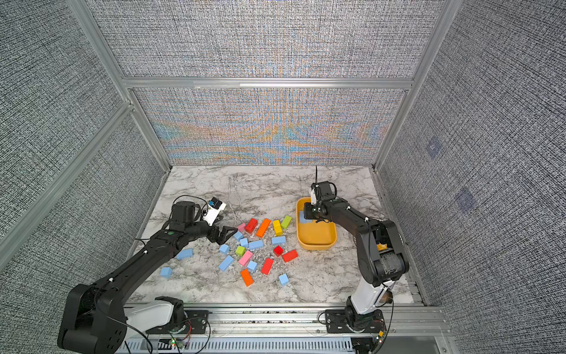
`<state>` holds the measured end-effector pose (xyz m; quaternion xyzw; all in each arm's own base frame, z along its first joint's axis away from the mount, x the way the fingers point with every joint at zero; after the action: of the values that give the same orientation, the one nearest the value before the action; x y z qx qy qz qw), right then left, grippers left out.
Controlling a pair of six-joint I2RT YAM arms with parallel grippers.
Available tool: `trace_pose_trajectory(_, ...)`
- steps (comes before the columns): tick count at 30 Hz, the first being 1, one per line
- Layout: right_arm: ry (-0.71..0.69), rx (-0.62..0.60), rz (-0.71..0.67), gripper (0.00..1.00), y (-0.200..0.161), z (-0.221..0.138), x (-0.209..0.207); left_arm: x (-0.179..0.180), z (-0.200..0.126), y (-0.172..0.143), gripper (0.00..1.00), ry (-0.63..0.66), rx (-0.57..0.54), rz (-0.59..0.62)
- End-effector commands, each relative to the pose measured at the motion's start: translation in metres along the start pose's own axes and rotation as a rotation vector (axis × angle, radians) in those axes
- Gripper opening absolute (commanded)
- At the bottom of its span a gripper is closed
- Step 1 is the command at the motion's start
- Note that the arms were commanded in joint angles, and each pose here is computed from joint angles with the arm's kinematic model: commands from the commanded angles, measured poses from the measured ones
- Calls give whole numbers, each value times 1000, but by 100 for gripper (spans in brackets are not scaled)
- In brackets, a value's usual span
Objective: Pick out the blue building blocks
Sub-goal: Place the building block in the storage box.
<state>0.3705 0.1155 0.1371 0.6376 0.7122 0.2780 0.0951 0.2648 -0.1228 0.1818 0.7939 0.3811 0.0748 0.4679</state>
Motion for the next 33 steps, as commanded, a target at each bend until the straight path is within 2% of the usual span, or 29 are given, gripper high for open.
trace_pose_trajectory(1, -23, 54, -16, 10, -12, -4, -6, -2, -1, 4, 100, -24, -20, 31)
trace_pose_trajectory(9, 42, 90, 58, 10, -28, -3, -26, -4, -1, 3, 100, -35, -16, 37)
trace_pose_trajectory(17, 86, 128, 31, 15, -29, 11, -27, -5, -2, 2, 100, -42, -20, 43)
trace_pose_trajectory(19, 68, 145, 30, 19, -27, 14, -29, -5, -2, 2, 100, -41, -19, 42)
trace_pose_trajectory(23, -28, 144, 34, 36, -22, 9, -38, -5, -2, 2, 100, -41, -20, 43)
trace_pose_trajectory(26, -82, 137, 28, 45, -16, 2, -41, -5, -2, 3, 100, -41, -21, 45)
trace_pose_trajectory(33, -155, 116, -43, 48, -1, -16, -26, -4, 0, 1, 100, -39, -15, 40)
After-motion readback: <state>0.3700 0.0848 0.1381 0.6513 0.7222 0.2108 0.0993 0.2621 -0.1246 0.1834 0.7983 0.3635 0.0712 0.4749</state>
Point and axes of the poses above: each gripper's point midway between its finger pads, its own z axis out along the fingers, its own x axis along the line the jaws close on, y = z × x, the point moved 7 cm from there along -z, back along the fingers, and after that the axes turned 3 degrees about -z, right-handed, at the moved point
